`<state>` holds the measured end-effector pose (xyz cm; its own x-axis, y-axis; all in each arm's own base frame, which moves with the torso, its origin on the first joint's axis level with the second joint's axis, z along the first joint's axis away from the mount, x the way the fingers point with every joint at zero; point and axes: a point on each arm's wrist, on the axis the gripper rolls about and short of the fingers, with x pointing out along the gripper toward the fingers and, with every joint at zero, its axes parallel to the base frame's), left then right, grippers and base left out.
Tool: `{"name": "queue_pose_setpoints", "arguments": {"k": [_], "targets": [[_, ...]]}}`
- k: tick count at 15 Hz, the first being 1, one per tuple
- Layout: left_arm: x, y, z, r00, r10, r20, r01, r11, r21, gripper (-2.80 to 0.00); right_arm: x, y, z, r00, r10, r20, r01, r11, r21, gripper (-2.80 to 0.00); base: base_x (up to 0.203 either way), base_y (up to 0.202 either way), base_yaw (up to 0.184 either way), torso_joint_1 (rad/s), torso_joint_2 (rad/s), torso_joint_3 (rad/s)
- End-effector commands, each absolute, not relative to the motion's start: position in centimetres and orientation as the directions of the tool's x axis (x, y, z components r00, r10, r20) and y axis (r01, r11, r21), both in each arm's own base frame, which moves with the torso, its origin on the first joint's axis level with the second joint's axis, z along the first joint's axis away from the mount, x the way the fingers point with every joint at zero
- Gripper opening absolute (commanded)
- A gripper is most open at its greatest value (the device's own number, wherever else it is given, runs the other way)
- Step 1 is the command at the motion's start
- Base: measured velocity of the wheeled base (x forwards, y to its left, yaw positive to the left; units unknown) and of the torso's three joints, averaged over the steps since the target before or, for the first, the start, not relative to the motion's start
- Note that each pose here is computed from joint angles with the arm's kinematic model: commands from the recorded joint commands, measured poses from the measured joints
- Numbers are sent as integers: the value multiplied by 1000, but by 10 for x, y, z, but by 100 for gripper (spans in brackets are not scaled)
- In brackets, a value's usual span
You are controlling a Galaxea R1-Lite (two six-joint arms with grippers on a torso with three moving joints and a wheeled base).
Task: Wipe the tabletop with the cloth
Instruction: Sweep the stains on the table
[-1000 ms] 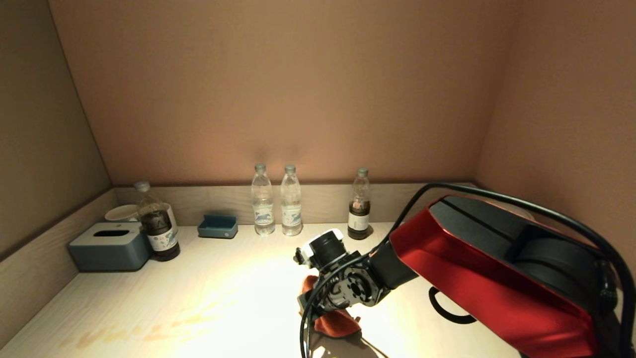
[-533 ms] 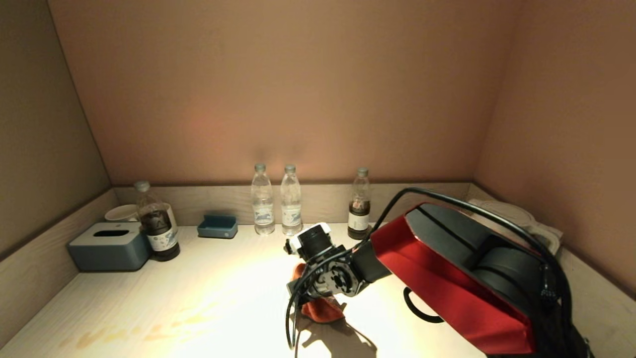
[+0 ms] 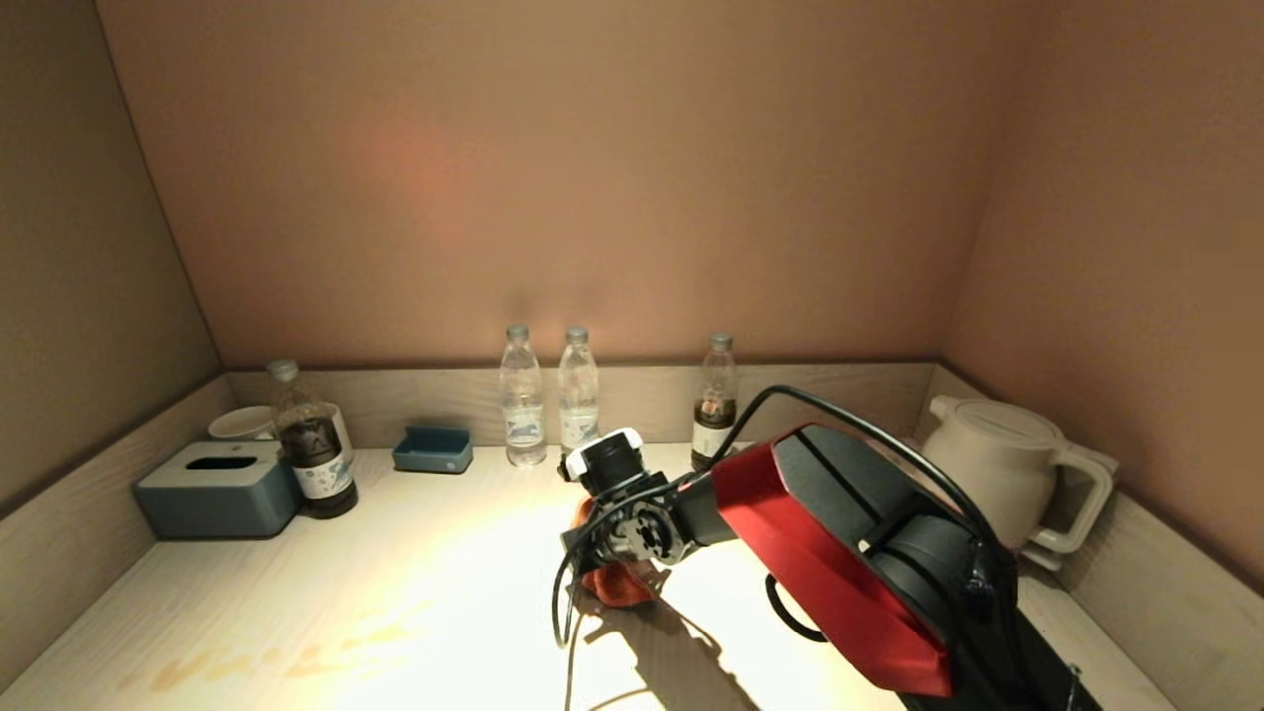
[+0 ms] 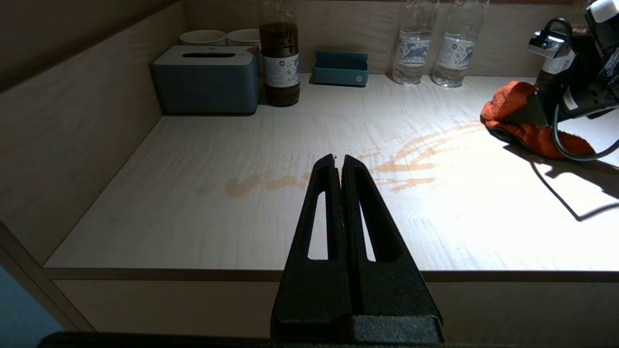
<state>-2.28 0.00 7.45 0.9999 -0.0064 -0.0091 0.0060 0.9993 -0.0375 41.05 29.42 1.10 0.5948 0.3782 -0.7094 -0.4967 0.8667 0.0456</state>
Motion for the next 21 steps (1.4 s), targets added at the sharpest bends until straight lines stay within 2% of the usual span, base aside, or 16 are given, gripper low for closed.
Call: {"name": "queue_pose_setpoints", "arguments": {"k": [1, 12, 21], "targets": [[-23, 0, 75, 1000, -6, -9, 6, 999, -38, -280, 423, 292, -2, 615, 349, -707, -472, 881, 24, -280, 0, 0, 0, 0, 0, 0], [-23, 0, 75, 1000, -6, -9, 6, 999, -38, -280, 441, 282, -4, 652, 334, -681, -445, 895, 14, -280, 0, 0, 0, 0, 0, 0], [-23, 0, 75, 1000, -5, -9, 4, 999, -38, -280, 416, 323, -1, 644, 416, -642, -558, 830, -23, -280, 0, 0, 0, 0, 0, 0]]}}
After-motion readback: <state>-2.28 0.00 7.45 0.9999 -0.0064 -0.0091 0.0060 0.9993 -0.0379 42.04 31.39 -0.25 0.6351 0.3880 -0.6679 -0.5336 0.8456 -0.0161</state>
